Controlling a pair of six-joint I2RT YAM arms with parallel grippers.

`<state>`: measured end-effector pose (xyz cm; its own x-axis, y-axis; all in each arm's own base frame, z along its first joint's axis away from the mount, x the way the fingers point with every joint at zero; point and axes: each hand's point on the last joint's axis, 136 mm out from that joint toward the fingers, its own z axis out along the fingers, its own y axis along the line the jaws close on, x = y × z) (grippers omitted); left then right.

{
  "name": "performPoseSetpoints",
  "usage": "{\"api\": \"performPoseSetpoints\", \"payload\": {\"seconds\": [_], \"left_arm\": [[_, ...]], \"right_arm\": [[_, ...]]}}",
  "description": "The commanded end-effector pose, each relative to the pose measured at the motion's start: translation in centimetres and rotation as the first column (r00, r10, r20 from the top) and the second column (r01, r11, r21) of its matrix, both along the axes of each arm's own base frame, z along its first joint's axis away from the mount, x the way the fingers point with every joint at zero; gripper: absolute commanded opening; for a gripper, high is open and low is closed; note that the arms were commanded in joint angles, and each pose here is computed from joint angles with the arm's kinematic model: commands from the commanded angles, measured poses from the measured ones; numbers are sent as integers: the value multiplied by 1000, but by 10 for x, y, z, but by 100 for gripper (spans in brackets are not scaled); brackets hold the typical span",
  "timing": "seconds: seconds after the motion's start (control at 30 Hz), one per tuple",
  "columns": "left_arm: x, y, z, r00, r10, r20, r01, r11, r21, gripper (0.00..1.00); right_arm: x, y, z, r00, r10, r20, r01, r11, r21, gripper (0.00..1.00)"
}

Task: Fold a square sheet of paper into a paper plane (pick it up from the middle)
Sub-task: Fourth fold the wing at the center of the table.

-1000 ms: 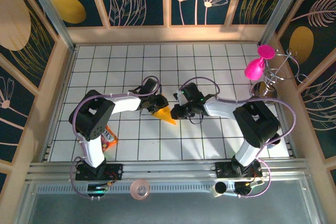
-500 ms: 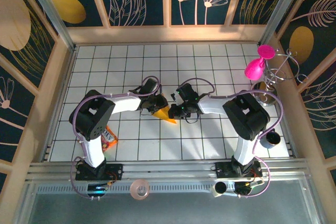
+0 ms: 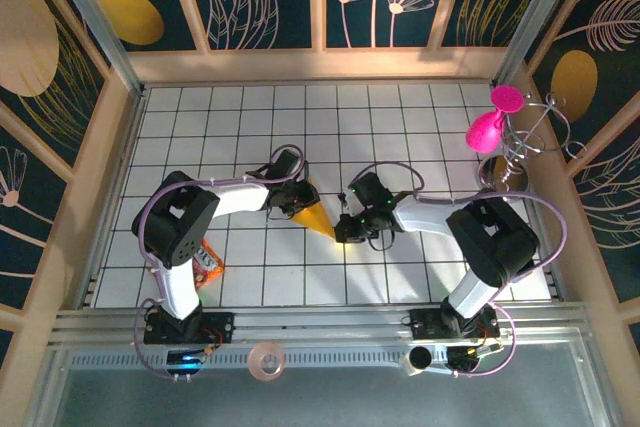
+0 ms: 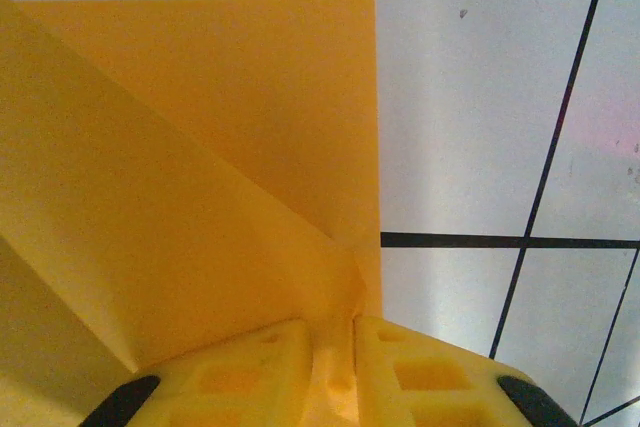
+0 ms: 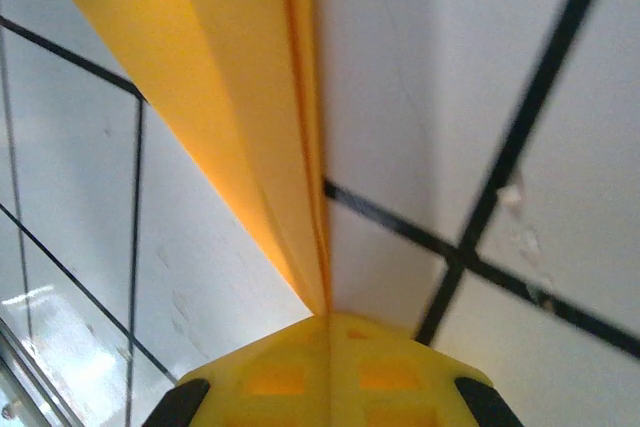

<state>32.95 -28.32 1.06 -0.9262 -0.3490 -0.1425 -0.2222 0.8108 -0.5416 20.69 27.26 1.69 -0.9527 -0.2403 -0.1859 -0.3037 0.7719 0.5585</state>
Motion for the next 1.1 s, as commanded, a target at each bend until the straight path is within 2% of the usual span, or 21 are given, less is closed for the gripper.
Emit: {"api": "performPoseSetpoints", "payload": {"seconds": [0.0,0.13,0.4,0.67,0.77,0.93,1.07], "left_arm": [[-30,53,-58,987,80,-137,-46,971,236,21],[-28,49,-53,989,73,-126,-45,977,209,21],[-24,41,-44,992,61,-112,-41,984,172,19],[-17,30,-28,997,38,-73,-29,994,110,18],[3,14,2,1000,19,9,-20,999,41,21],[16,1,43,992,27,123,-18,997,-70,24],[5,4,45,990,18,140,-4,995,-99,24]], "right_arm": [[-1,-10,14,1000,-2,20,2,999,-37,0],[29,17,46,994,-30,110,21,996,82,0],[65,43,27,992,-86,97,78,994,82,0],[56,32,-6,996,-84,45,84,996,-4,0],[49,24,-14,996,-84,32,85,996,-33,0],[46,20,-12,996,-85,31,86,995,-40,0],[50,25,6,994,-86,62,86,996,7,0]]}}
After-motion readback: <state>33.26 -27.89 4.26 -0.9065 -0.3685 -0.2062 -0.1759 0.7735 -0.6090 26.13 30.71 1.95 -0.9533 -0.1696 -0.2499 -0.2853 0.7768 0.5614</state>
